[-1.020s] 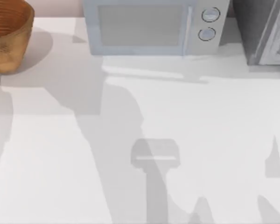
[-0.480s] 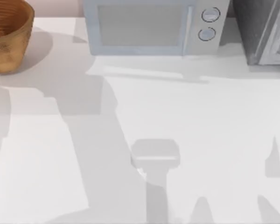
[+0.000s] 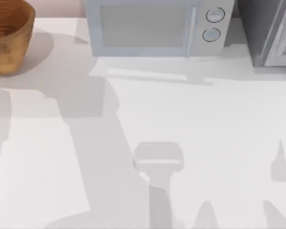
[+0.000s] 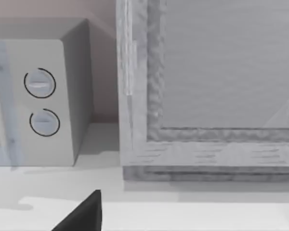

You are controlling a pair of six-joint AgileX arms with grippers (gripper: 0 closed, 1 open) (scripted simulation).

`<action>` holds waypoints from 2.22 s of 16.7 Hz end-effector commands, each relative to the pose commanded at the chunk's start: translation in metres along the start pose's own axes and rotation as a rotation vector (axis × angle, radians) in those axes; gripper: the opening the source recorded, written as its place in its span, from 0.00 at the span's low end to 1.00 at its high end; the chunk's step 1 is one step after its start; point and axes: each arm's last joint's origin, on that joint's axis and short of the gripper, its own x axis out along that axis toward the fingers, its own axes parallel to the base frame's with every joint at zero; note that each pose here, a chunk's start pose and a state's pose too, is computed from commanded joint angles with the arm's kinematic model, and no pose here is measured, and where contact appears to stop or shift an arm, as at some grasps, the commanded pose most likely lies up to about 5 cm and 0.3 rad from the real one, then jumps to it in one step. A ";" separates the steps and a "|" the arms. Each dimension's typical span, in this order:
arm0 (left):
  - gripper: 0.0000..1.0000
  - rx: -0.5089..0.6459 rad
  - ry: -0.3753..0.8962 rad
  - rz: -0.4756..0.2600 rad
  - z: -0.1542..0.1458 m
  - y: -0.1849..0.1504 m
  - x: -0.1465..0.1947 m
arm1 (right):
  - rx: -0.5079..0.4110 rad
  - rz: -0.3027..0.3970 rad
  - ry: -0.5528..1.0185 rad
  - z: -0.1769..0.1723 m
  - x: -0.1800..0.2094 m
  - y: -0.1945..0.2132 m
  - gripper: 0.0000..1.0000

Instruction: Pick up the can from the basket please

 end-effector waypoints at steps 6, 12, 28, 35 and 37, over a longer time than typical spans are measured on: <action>1.00 0.001 -0.003 0.000 0.001 0.002 0.027 | 0.000 0.000 0.000 0.000 0.000 0.000 1.00; 1.00 0.001 -0.003 0.000 -0.001 0.003 0.052 | 0.000 0.000 0.000 0.000 0.000 0.000 1.00; 0.32 0.001 -0.003 0.000 -0.001 0.003 0.057 | 0.000 0.000 0.000 0.000 0.000 0.000 1.00; 0.00 0.001 -0.003 0.000 -0.001 0.003 0.057 | 0.000 0.000 0.000 0.000 0.000 0.000 1.00; 0.00 0.001 -0.003 0.000 -0.001 0.003 0.057 | 0.000 0.000 0.000 0.000 0.000 0.000 1.00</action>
